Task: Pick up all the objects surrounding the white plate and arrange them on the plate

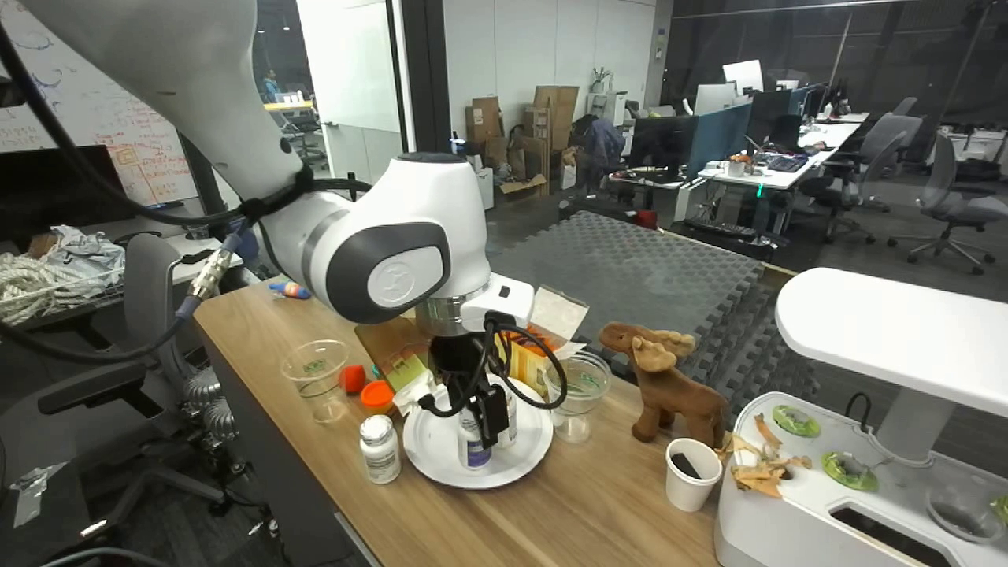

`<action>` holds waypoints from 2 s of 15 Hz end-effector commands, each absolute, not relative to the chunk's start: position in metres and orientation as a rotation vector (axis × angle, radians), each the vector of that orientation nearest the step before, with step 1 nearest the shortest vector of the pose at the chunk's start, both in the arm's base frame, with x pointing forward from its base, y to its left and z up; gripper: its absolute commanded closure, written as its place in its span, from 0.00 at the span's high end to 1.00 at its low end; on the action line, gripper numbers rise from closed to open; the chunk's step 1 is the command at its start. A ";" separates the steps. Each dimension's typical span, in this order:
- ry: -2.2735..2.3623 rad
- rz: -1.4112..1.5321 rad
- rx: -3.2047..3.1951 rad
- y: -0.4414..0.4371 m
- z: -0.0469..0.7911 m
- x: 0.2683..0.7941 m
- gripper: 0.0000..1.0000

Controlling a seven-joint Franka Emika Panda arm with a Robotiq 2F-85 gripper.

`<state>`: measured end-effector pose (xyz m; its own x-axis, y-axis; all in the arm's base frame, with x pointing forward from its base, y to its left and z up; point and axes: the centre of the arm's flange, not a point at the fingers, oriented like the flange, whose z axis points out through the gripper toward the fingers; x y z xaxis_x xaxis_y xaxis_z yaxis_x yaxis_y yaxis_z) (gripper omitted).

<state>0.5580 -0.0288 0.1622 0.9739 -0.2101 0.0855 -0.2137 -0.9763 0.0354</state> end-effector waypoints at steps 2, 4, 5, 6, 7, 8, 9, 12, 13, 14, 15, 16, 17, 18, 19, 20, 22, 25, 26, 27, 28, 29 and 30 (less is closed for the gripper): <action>-0.279 0.149 3.062 -0.023 0.204 0.541 1.00; -0.267 0.104 3.059 -0.016 0.218 0.529 1.00; -0.248 0.073 3.061 -0.012 0.222 0.522 1.00; -0.226 0.045 3.065 -0.007 0.228 0.515 0.99; -0.190 0.016 3.070 -0.002 0.230 0.507 1.00; -0.161 -0.006 3.075 0.003 0.233 0.500 1.00; -0.141 -0.019 3.083 0.008 0.237 0.494 1.00; -0.065 -0.008 3.123 0.028 0.234 0.478 1.00; -0.043 -0.020 3.137 0.034 0.231 0.474 1.00; -0.024 -0.033 3.145 0.039 0.228 0.469 1.00; -0.006 -0.057 3.155 0.044 0.222 0.465 1.00; 0.003 -0.075 3.160 0.049 0.217 0.461 1.00; 0.008 -0.090 3.163 0.052 0.211 0.458 1.00; 0.008 -0.097 3.163 0.055 0.207 0.454 1.00; 0.007 -0.085 3.160 0.056 0.202 0.451 1.00; -0.002 -0.066 3.156 0.057 0.200 0.449 1.00; -0.004 -0.007 3.165 0.057 0.196 0.447 1.00; -0.017 0.080 3.183 0.057 0.188 0.450 1.00; -0.022 0.091 3.184 0.057 0.185 0.451 1.00; -0.023 0.092 3.182 0.058 0.180 0.453 1.00; -0.022 0.092 3.181 0.058 0.177 0.454 1.00; -0.018 0.086 3.180 0.059 0.173 0.454 1.00; -0.015 0.075 3.180 0.059 0.169 0.454 1.00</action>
